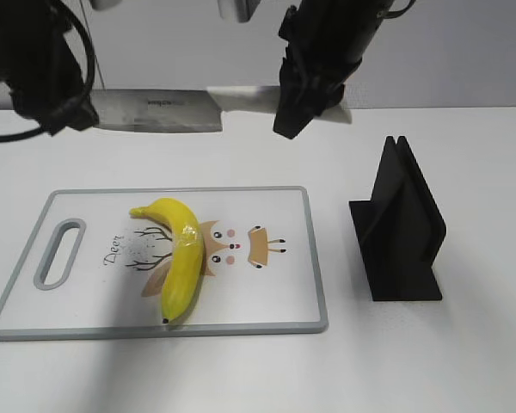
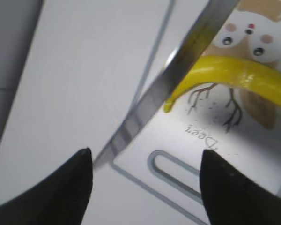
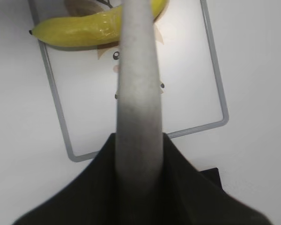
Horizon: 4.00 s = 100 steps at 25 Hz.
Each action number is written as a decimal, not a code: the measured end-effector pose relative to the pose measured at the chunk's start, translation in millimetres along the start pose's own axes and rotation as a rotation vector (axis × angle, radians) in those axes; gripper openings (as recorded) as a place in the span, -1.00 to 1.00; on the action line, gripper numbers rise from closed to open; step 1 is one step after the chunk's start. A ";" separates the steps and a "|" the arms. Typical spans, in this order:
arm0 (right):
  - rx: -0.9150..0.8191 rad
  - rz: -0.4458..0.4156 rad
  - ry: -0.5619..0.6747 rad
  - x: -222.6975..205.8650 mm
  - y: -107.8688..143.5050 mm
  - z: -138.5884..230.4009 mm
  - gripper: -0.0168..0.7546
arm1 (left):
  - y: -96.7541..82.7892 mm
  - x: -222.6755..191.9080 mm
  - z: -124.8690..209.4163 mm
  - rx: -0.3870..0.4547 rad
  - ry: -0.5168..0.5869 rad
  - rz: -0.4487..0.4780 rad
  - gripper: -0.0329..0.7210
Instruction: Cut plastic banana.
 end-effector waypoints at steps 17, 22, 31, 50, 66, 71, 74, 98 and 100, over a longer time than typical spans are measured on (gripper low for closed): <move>-0.303 0.085 0.006 14.4 -8.2 1.6 -0.54 | 39.2 99.3 66.4 0.625 0.188 -0.374 0.74; -0.404 0.134 -0.034 40.6 -4.7 0.1 -0.54 | 46.3 108.7 90.2 0.823 0.138 -0.307 0.68; -0.693 0.167 -0.113 89.9 27.9 15.1 -0.54 | 3.8 116.6 129.2 0.876 0.170 -0.290 0.66; -1.120 0.373 -0.001 57.1 77.7 113.1 -0.54 | -163.7 142.8 210.7 0.896 -0.159 -0.355 0.65; -1.253 0.392 -0.048 45.8 77.1 117.6 -0.54 | -192.6 140.4 234.4 0.847 -0.391 -0.538 0.56; -1.269 0.426 -0.054 47.3 73.9 119.8 -0.54 | -189.8 127.5 234.7 0.844 -0.386 -0.533 0.53; -1.270 0.429 -0.061 47.4 73.2 119.3 -0.54 | -190.3 127.2 233.6 0.853 -0.395 -0.523 0.51; -1.284 0.388 0.181 -9.0 66.5 131.8 -0.54 | -191.9 125.6 231.3 0.871 -0.411 -0.497 0.51; -1.290 0.379 0.192 -10.6 67.7 132.1 -0.54 | -191.9 125.6 231.3 0.871 -0.411 -0.497 0.51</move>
Point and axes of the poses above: a point on each arm's last joint axis where the gripper is mounted, x pointing back along that axis away from the gripper, y along the wrist's bending axis when the last joint is at zero, z = x × y, the point moved 4 cm from there along -x, pointing out along that axis toward the gripper, and after that the axes turned 6 degrees about x, right-handed, at the moved point
